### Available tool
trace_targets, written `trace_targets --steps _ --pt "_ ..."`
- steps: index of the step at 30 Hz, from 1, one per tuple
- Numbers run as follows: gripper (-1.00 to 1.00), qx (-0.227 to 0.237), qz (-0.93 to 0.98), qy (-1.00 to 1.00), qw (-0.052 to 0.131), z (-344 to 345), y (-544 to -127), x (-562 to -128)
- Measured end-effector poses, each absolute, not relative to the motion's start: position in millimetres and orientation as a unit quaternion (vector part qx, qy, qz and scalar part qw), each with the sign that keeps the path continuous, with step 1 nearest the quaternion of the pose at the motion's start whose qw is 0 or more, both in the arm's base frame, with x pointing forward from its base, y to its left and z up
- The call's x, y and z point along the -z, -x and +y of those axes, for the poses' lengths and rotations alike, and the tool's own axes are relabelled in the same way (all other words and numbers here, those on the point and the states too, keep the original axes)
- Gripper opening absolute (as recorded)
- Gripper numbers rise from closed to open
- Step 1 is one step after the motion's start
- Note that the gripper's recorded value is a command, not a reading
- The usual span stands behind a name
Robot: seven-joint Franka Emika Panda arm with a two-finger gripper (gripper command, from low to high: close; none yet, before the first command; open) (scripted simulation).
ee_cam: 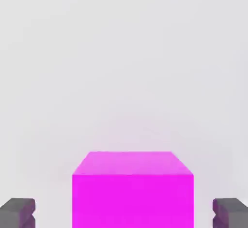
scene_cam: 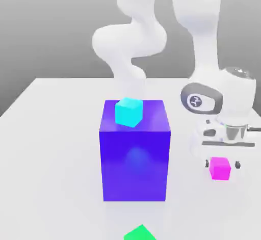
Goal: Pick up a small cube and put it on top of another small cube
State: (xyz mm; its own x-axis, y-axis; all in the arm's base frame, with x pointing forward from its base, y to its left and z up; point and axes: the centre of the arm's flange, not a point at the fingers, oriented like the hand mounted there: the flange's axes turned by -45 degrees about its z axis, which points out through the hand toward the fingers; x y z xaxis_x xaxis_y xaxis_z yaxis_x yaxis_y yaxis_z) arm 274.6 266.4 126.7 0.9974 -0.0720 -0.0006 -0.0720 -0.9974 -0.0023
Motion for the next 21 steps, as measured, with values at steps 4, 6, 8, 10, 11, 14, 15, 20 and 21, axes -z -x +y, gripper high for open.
trace_targets --steps 4,6,8,10,11,14,15,20,21 --pt "-1.0 0.0 0.036 0.999 0.002 267 -275 -127" --pt "-1.0 0.0 0.036 0.999 0.002 267 -275 -127" --pt "-1.0 0.0 0.037 0.999 0.004 268 -276 -138" --pt "-1.0 0.0 0.038 0.999 0.006 270 -276 -152" --pt "-1.0 0.0 0.038 0.999 0.006 270 -276 -159" --pt "-1.0 0.001 0.037 0.999 0.004 269 -276 -178" --pt "-1.0 0.001 0.037 0.999 0.003 268 -276 -184" --pt "-1.0 0.007 0.065 0.998 0.014 241 -349 -212" --pt "-1.0 0.008 0.072 0.997 0.015 229 -371 -216"
